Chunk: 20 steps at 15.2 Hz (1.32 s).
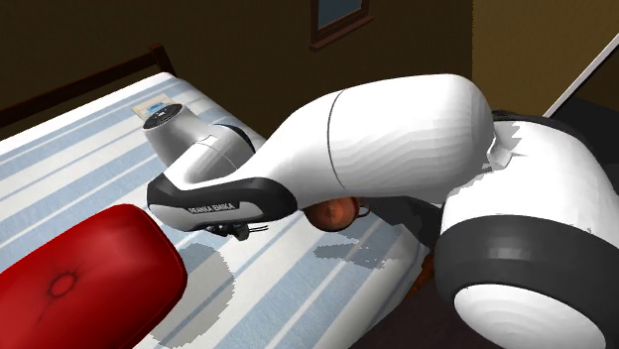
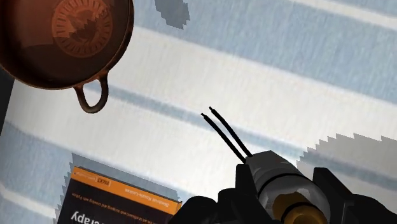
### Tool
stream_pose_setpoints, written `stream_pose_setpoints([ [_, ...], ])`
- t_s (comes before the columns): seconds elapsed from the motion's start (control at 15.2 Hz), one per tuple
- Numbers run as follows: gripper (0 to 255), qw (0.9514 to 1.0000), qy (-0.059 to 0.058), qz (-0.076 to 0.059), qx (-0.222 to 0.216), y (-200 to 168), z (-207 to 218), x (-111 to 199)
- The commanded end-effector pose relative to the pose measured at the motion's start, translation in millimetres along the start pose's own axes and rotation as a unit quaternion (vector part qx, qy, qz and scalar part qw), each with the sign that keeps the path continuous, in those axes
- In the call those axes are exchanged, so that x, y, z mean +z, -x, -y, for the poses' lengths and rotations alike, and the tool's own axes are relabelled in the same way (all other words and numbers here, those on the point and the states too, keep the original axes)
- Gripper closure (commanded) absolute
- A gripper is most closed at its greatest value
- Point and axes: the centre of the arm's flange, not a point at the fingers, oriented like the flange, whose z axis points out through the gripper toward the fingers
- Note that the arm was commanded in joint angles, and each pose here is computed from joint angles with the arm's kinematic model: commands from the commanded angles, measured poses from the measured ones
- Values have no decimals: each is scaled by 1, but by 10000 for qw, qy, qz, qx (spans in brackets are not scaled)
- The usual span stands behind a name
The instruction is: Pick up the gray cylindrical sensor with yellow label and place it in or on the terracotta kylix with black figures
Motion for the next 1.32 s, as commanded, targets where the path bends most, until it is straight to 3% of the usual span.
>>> stream_pose_setpoints([
  [0.0,255,10000,0,2,0,2,0,-6],
  [1.25,255,10000,0,2,0,143,-207,5],
])
